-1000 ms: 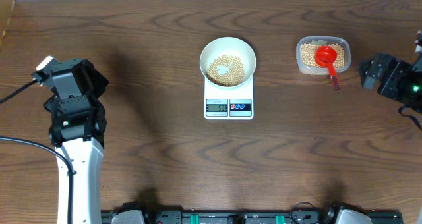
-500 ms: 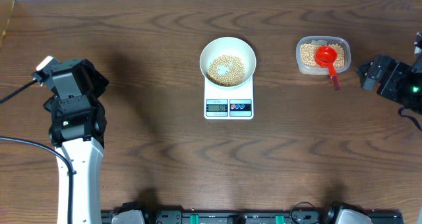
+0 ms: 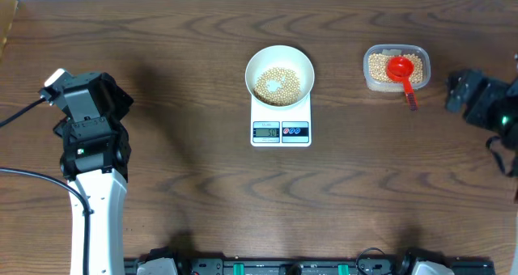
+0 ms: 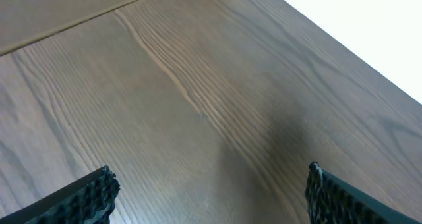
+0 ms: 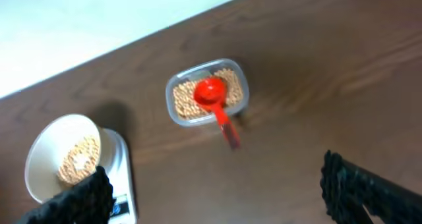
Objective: Scoop item into bowl and weigh 50g on scale
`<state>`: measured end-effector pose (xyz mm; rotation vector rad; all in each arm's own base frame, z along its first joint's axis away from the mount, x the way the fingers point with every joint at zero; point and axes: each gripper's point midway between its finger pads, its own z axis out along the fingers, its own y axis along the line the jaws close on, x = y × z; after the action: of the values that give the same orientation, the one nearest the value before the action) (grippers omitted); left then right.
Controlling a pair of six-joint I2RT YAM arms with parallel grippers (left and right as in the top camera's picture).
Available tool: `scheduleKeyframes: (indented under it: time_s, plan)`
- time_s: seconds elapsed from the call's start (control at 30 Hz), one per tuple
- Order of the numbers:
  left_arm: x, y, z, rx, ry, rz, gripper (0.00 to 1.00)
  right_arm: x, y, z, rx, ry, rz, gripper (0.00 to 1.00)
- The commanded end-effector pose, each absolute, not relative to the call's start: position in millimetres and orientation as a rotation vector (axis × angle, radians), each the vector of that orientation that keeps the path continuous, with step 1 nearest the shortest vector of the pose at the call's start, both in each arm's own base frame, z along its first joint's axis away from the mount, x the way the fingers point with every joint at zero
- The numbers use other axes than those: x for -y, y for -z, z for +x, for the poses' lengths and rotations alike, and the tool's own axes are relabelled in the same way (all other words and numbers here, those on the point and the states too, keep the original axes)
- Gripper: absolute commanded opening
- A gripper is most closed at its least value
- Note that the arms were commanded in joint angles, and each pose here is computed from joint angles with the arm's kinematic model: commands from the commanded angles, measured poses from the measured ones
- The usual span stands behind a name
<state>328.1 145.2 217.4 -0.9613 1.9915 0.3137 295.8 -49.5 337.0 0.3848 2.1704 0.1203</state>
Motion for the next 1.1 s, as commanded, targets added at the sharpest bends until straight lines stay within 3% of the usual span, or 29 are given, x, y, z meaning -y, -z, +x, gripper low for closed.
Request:
scheduleKeyframes:
  time_s: [0.0, 0.43, 1.07]
  plan:
    - [-149, -216, 327, -1.991, -0.333, -0.974, 0.93, 53, -336, 279, -2.087, -0.046, 0.378, 0.99]
    - [-149, -216, 327, -1.991, -0.333, -0.974, 0.93, 46, -311, 249, -1.869, -0.030, 0.324, 0.99]
    - [-149, -216, 327, -1.991, -0.333, -0.974, 0.93, 34, -276, 256, -1.620, -0.001, 0.191, 0.99]
